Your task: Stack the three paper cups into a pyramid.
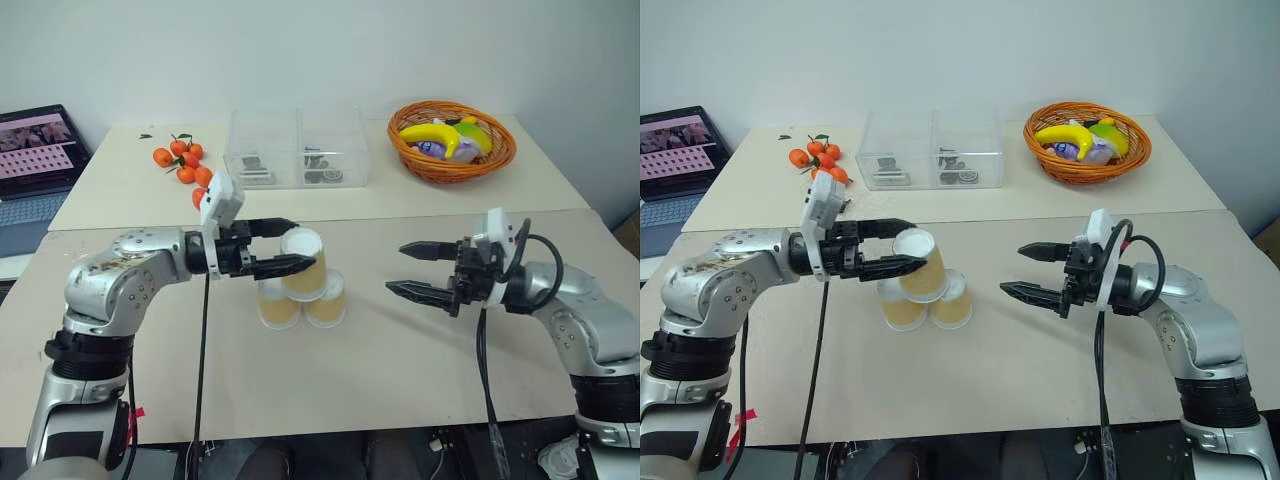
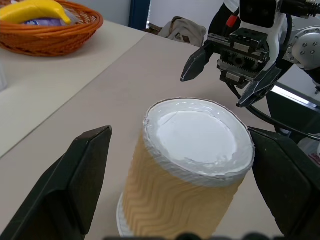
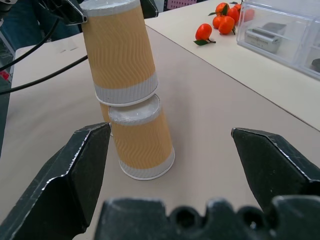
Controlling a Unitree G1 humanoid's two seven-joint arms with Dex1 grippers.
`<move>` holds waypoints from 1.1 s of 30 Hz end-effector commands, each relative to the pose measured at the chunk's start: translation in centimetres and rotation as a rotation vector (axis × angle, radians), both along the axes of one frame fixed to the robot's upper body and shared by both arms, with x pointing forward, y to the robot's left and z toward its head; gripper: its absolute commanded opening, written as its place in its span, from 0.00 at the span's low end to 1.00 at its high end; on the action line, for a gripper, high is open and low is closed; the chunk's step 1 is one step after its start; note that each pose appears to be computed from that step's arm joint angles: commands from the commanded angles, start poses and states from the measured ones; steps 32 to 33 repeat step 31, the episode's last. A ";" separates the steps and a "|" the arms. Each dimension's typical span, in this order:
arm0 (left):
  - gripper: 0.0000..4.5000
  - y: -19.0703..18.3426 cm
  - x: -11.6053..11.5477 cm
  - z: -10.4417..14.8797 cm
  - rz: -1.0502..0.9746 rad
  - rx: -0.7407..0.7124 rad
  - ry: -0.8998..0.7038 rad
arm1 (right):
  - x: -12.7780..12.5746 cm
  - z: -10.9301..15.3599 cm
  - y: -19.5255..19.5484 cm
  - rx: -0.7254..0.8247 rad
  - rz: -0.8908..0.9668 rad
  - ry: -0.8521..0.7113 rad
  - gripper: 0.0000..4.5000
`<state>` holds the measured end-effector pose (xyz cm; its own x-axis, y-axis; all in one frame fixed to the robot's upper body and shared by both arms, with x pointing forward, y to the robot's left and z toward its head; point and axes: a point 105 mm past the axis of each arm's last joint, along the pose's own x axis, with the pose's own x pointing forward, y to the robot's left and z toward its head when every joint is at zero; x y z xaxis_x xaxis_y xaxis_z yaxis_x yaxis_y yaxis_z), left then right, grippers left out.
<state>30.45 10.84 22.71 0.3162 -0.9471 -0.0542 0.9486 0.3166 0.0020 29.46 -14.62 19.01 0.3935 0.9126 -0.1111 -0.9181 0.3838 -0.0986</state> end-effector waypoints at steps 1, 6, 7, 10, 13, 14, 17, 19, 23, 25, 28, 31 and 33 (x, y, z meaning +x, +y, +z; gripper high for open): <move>0.98 0.4 -0.8 3.3 0.026 -0.094 -0.101 | -0.1 1.7 -0.4 0.006 0.005 -0.072 1.00; 0.98 3.8 0.4 7.2 0.290 -0.288 -0.155 | 0.0 1.5 -0.4 0.005 0.009 -0.064 1.00; 0.98 4.8 0.5 7.2 0.338 -0.312 -0.143 | 0.0 1.6 -0.4 0.007 0.011 -0.062 1.00; 0.98 6.9 0.6 7.1 0.444 -0.372 -0.123 | 0.1 1.6 -0.4 0.009 0.014 -0.061 1.00; 0.98 10.6 0.3 5.1 0.637 -0.422 -0.097 | 0.3 1.4 -0.3 0.010 0.021 -0.052 1.00; 0.98 11.3 0.1 4.7 0.676 -0.420 -0.103 | 0.4 1.4 -0.3 0.012 0.023 -0.050 1.00; 0.98 12.3 -0.4 2.8 0.761 -0.436 -0.053 | 0.8 1.2 -0.4 0.021 0.010 -0.038 1.00; 0.98 12.8 -0.6 1.4 0.819 -0.430 -0.025 | 1.1 0.7 -0.8 0.016 -0.023 -0.030 1.00; 0.98 14.0 -1.1 -1.1 0.939 -0.414 0.011 | 1.8 -0.5 -1.8 0.015 -0.117 -0.018 1.00; 0.98 14.7 -1.2 -2.3 0.999 -0.397 0.027 | 2.0 -0.8 -2.1 0.035 -0.152 -0.005 1.00; 0.98 15.6 -1.1 -3.3 1.078 -0.391 0.032 | 2.0 -1.4 -2.4 0.031 -0.187 0.002 1.00; 0.98 16.2 -0.8 -4.1 1.130 -0.373 0.041 | 2.6 -1.9 -3.2 0.045 -0.261 0.003 1.00; 0.98 16.2 -0.8 -4.1 1.130 -0.373 0.041 | 2.6 -1.9 -3.2 0.045 -0.261 0.003 1.00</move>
